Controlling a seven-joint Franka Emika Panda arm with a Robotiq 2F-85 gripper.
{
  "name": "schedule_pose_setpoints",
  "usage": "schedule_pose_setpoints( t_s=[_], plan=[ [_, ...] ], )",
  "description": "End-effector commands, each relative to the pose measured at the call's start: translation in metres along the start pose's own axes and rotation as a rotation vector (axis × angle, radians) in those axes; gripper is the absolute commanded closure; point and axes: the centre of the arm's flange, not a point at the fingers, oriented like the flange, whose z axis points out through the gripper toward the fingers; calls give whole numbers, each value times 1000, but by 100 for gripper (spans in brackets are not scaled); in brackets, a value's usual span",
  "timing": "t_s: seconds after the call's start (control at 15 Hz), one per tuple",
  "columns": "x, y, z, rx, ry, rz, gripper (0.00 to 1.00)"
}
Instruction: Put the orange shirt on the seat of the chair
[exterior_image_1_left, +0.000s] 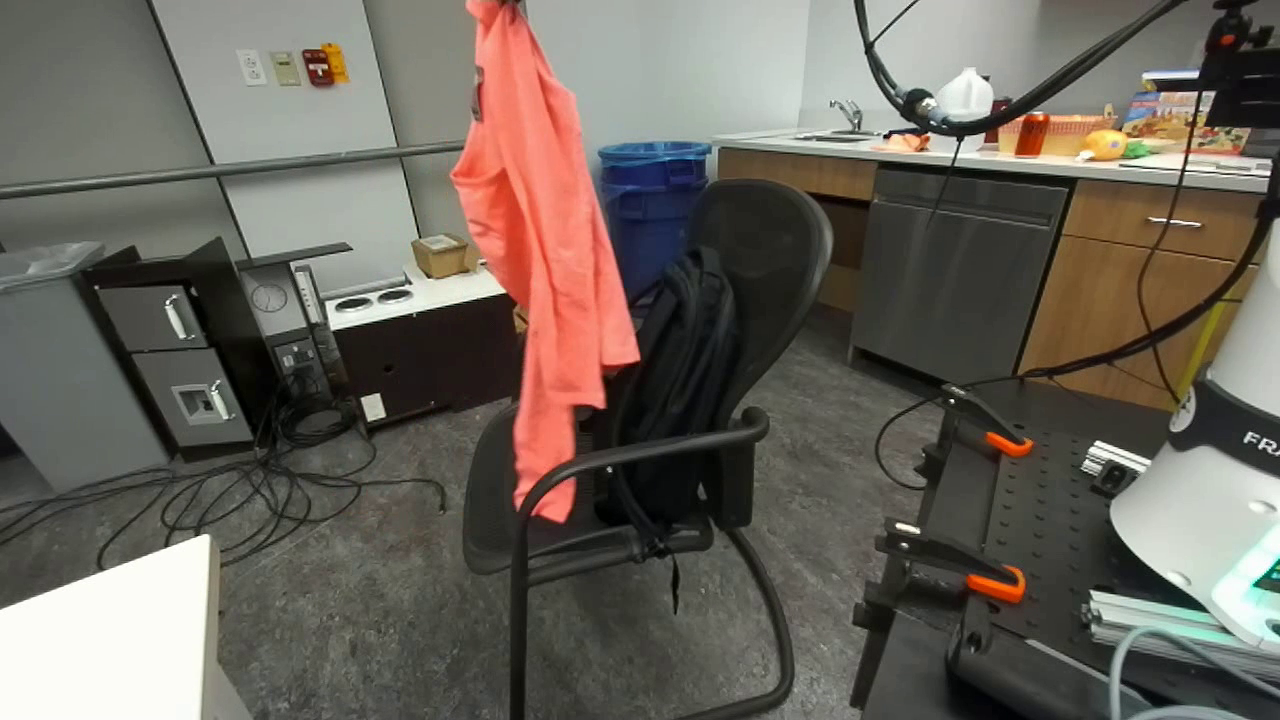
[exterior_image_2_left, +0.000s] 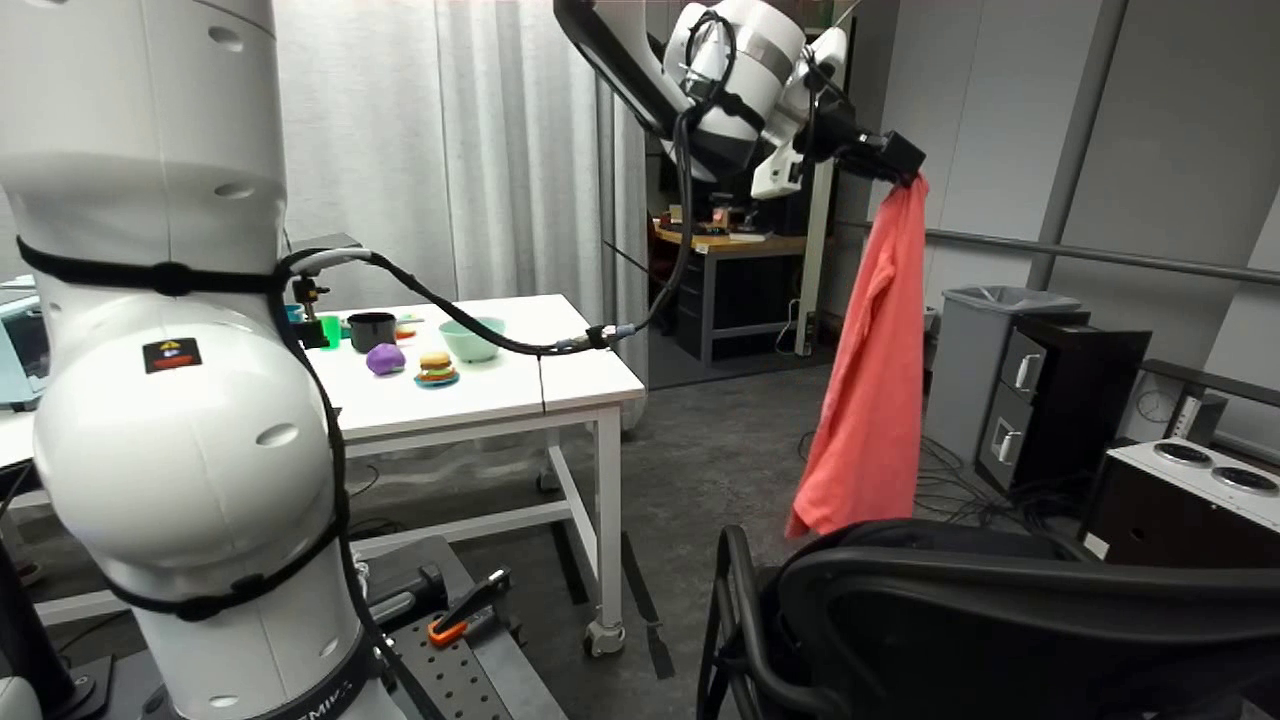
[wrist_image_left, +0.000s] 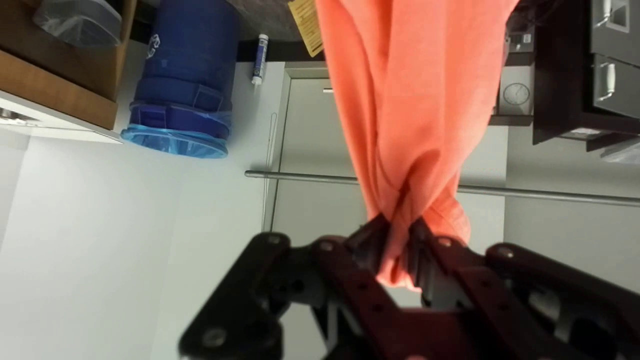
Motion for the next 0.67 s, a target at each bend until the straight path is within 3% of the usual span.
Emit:
schedule_pose_setpoints(
  t_s=[0.0, 0.4, 0.6],
  plan=[
    [-21, 10, 30, -29, -19, -14, 98],
    [-41, 29, 64, -93, -72, 27, 98],
    [-51, 35, 78, -116, -143, 90, 98]
  ],
)
